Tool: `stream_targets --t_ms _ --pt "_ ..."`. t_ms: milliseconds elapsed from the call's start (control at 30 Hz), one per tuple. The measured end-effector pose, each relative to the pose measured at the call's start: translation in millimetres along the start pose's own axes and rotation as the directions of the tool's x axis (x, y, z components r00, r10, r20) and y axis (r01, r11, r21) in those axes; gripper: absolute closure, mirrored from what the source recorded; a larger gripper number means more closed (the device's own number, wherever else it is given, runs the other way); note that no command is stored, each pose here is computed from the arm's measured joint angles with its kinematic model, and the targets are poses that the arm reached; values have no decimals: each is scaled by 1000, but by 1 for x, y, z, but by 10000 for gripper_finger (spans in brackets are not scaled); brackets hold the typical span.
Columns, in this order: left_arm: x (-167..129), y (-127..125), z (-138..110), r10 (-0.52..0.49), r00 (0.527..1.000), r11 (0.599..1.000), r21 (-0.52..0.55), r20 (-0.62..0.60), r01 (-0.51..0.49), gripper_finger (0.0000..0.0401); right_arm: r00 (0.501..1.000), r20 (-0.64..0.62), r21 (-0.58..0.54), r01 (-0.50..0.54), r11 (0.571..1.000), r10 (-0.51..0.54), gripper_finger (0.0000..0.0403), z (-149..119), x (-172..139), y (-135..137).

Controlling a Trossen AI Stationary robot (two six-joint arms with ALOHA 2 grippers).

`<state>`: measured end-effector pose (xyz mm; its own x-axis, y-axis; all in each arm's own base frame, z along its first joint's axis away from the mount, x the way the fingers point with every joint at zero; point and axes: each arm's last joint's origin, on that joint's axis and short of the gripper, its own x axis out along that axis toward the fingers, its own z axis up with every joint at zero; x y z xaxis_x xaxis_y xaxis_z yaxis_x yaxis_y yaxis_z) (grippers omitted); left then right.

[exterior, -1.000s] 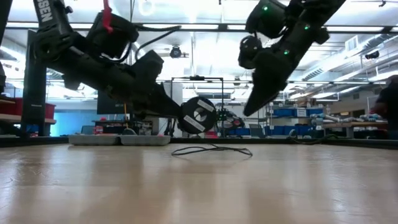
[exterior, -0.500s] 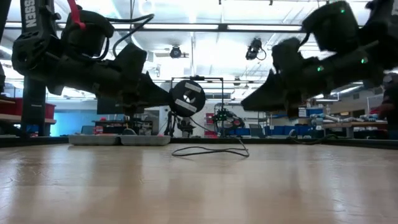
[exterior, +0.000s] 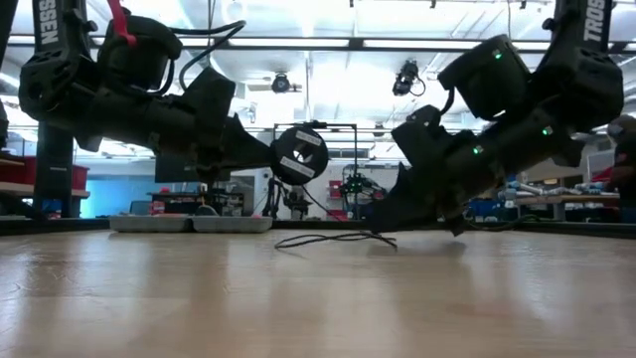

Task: Coil cords
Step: Coil the black wire onto the spool

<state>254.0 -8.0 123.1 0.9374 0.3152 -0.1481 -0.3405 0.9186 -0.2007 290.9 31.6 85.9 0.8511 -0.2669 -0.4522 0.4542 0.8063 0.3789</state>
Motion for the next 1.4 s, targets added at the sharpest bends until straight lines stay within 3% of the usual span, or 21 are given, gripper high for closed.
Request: stream_targets --t_ms 367,500,1000,1233,1400 --pt "0 0 1 -3 1000 1000 -9 10 3 401 1000 -7 -17 11 1000 -11 326 17 -13 4" --pt "0 0 1 -4 1000 1000 -11 12 4 401 997 -55 2 51 999 -50 326 13 -14 0" --pt "0 -1 7 -4 998 1000 -27 70 6 401 996 -79 19 32 999 -30 327 5 -12 2" --pt "0 -1 7 -3 998 1000 -26 70 5 401 996 -82 -26 13 1000 -15 393 5 -13 4" --pt "0 -1 7 -3 997 1000 -27 74 5 401 997 -73 -44 8 999 -11 400 5 -13 5"
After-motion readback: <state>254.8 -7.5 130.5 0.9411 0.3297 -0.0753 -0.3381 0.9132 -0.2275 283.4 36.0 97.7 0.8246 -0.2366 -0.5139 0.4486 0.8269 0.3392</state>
